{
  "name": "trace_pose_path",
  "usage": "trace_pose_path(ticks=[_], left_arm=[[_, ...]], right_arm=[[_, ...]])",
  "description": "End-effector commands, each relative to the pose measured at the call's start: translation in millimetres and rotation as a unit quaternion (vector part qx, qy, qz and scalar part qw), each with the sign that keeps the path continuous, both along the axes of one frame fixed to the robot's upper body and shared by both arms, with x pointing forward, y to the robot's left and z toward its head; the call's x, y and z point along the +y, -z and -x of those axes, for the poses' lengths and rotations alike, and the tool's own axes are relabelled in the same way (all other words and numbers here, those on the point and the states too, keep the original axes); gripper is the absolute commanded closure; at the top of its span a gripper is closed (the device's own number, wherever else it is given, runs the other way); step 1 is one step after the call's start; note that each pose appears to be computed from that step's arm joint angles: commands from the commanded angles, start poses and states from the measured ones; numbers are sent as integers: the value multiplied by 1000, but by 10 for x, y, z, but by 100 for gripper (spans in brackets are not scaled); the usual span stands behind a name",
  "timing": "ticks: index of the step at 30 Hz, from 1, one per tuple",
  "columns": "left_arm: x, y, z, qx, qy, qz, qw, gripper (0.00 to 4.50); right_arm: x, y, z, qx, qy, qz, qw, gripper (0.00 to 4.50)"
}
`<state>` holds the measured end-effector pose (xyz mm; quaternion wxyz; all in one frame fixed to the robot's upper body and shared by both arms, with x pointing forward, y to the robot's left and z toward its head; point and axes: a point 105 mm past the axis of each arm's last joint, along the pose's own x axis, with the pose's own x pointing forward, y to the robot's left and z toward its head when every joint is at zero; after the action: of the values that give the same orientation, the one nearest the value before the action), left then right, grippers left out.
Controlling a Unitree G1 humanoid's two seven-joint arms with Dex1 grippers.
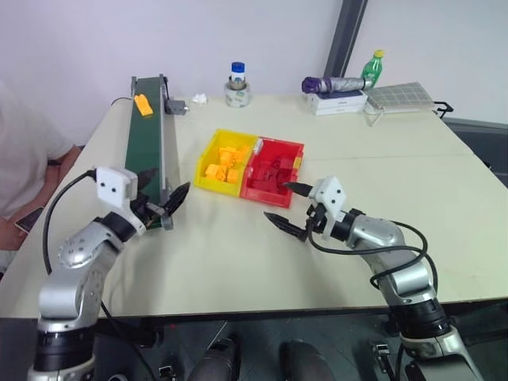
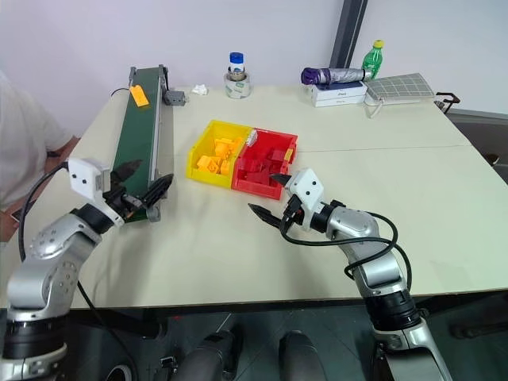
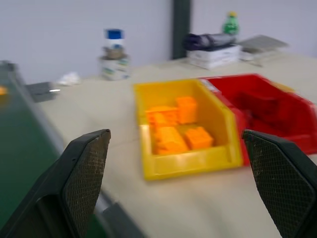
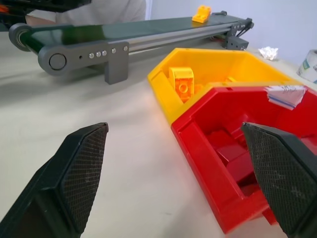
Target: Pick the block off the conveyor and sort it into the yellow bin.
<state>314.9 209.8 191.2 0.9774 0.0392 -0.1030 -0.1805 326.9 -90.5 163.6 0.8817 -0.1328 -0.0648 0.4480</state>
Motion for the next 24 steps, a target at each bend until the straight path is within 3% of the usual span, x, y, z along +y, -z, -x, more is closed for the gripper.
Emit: trace_pose_path(ticks=[1, 7, 17, 24], left_arm=[[106, -122, 117, -43, -71, -6, 997, 4], [286, 17, 216, -39, -203, 9, 978, 4], [147, 104, 275, -33, -249, 29, 967, 4], [157, 90, 183, -30, -257, 34, 965, 4]], right_arm=[[-11, -143, 37, -29, -4, -8, 1000, 0], [8, -151, 31, -29, -10, -6, 1000, 0], [10, -152, 36, -30, -9, -8, 999, 0], [9, -153, 32, -30, -9, -8, 999, 0]])
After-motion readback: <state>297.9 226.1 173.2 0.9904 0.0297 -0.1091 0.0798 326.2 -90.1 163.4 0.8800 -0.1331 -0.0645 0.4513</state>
